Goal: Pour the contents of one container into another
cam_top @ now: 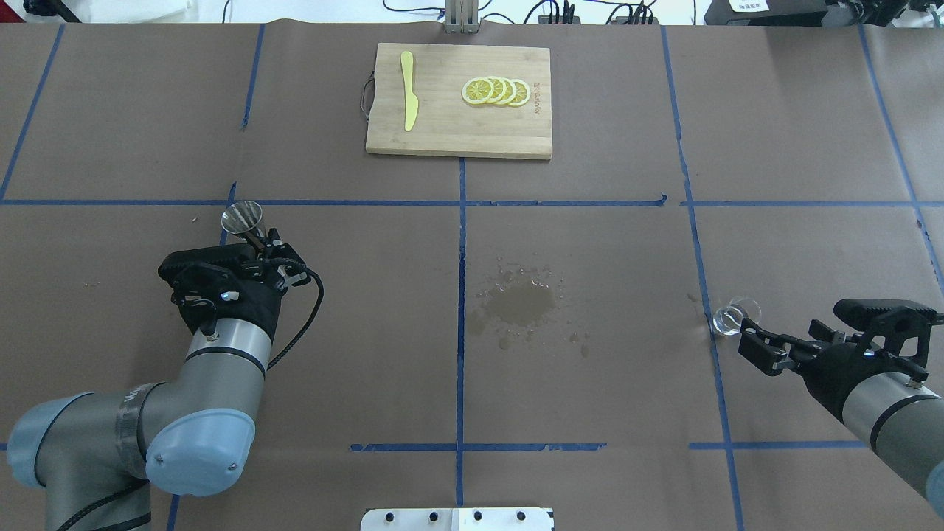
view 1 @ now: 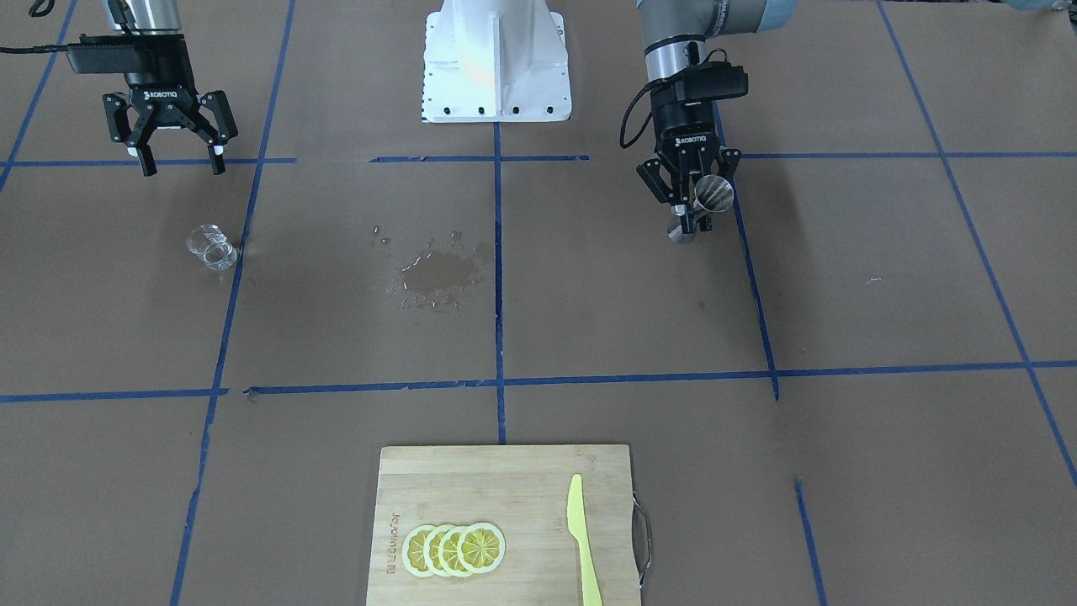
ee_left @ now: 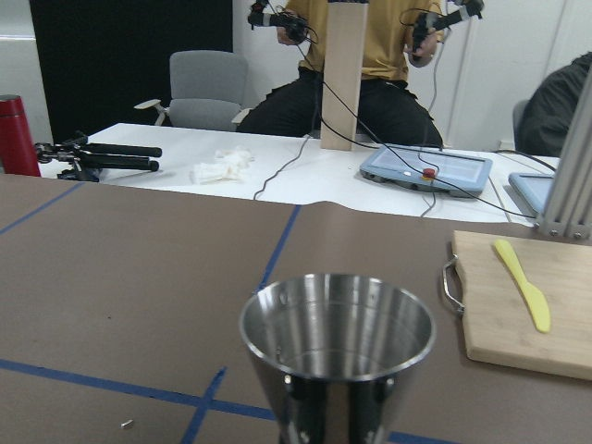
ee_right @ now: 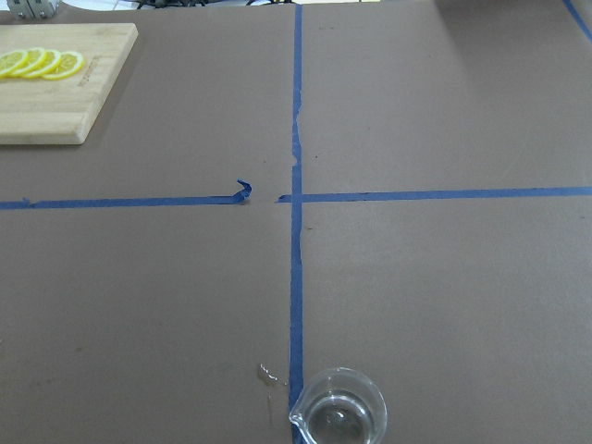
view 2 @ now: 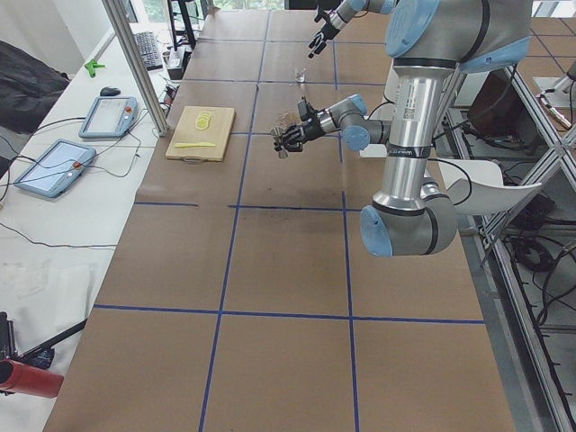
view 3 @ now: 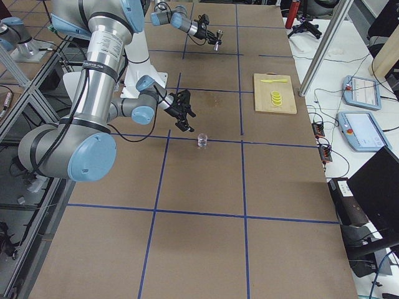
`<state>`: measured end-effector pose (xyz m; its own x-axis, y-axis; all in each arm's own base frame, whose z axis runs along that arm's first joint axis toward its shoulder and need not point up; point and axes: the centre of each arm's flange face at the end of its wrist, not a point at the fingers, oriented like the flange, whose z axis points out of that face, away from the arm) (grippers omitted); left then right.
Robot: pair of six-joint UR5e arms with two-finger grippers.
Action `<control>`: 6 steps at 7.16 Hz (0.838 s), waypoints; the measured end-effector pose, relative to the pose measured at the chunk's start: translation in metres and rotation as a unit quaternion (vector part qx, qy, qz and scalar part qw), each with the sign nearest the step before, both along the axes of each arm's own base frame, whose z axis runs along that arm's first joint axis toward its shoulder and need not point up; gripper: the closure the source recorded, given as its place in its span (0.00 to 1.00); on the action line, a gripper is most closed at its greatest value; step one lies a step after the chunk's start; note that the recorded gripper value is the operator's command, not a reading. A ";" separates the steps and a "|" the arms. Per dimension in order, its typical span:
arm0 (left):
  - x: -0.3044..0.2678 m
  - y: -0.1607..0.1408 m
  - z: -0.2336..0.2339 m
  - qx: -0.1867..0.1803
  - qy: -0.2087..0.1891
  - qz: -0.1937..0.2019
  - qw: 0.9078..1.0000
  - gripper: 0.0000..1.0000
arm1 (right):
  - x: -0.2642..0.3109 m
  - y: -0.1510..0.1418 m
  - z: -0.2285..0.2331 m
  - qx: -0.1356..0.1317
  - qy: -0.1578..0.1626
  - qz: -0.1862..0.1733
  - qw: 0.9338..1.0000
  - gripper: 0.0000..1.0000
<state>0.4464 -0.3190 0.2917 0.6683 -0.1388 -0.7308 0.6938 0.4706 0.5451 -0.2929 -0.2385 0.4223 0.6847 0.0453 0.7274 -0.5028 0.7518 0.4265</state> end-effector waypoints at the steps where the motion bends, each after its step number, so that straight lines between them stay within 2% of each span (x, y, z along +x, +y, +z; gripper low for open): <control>1: 0.000 0.000 -0.002 0.012 0.006 0.013 1.000 1.00 | -0.006 0.001 -0.002 -0.007 -0.019 0.015 1.000 0.00; 2: -0.001 0.001 -0.009 0.032 0.004 0.037 0.999 1.00 | -0.010 0.000 0.001 -0.009 -0.025 0.024 0.999 0.00; 3: -0.003 0.004 -0.018 0.060 0.027 0.059 0.996 1.00 | -0.013 0.000 0.007 -0.007 -0.022 0.030 0.999 0.00; 4: -0.001 0.006 -0.018 0.088 0.075 0.072 0.991 1.00 | -0.016 0.000 0.014 -0.002 -0.014 0.035 0.999 0.00; 5: 0.005 0.008 -0.011 0.109 0.106 0.083 0.985 1.00 | -0.019 -0.001 0.022 0.004 -0.006 0.040 0.999 0.00; 6: 0.010 0.010 -0.007 0.125 0.108 0.097 0.981 1.00 | -0.021 -0.001 0.027 0.008 0.001 0.043 0.999 0.00</control>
<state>0.4566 -0.3094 0.2851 0.4902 0.1780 -0.8532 0.7164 0.4753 0.5108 -0.3136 -0.2396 0.4497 0.6798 0.0926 0.7276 -0.5643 0.6997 0.4382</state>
